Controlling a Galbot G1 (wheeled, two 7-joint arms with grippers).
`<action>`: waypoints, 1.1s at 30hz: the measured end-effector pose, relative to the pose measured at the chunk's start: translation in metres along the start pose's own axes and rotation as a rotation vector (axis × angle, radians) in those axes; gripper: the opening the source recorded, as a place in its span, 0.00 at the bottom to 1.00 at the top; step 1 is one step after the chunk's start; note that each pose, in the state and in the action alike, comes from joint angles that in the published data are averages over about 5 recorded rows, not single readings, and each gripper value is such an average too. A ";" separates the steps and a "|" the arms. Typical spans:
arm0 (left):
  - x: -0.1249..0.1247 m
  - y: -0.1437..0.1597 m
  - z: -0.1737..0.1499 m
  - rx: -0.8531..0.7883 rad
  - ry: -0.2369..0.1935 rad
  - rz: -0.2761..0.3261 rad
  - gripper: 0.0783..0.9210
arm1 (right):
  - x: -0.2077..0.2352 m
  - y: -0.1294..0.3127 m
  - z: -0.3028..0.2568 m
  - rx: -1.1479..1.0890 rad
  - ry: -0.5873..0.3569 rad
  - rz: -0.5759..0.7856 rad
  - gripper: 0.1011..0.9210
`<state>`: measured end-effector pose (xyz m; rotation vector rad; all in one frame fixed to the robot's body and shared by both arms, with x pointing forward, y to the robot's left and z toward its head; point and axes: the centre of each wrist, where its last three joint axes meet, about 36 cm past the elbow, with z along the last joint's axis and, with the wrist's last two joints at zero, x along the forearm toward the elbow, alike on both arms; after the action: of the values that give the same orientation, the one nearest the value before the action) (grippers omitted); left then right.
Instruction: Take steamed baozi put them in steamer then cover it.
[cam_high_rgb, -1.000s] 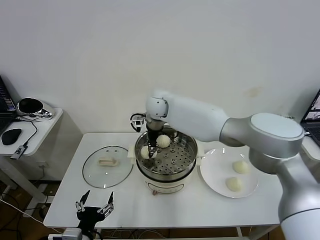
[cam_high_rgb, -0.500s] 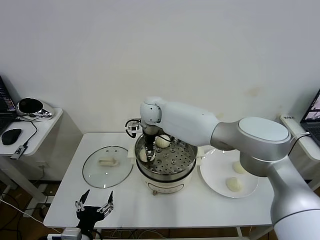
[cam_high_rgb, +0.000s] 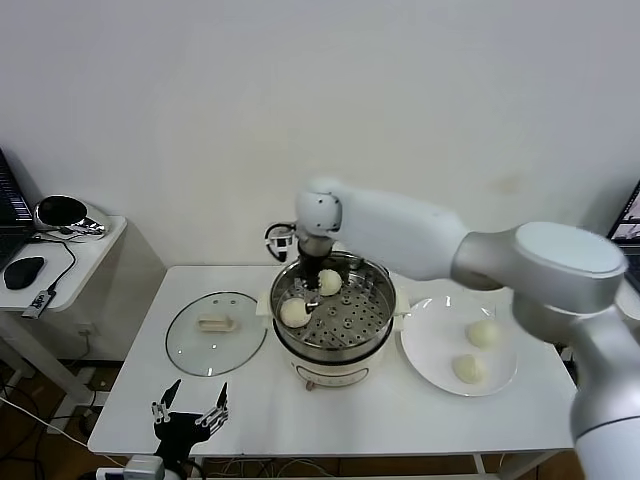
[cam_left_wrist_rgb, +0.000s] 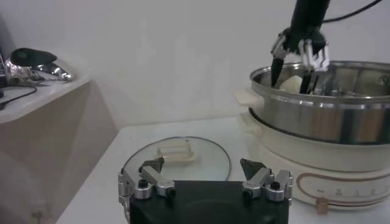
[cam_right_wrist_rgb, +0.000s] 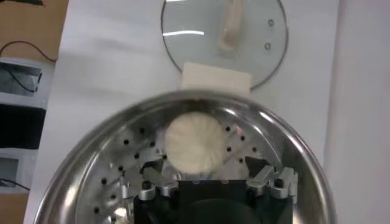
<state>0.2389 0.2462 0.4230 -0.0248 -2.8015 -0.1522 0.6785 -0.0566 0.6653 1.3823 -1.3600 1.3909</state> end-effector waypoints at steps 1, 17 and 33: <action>0.000 0.000 0.000 0.000 0.000 0.003 0.88 | 0.009 0.003 0.012 0.000 -0.001 0.006 0.88; 0.006 -0.005 0.011 0.009 0.024 0.035 0.88 | 0.048 0.090 0.223 -0.077 0.045 0.069 0.88; 0.006 -0.005 0.030 -0.008 0.088 0.033 0.88 | -0.053 0.145 0.308 -0.100 0.078 -0.010 0.88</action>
<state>0.2233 0.2443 0.3964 -0.0645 -2.7110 -0.1532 0.6056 -0.3707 0.5443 1.2561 -1.3509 1.3378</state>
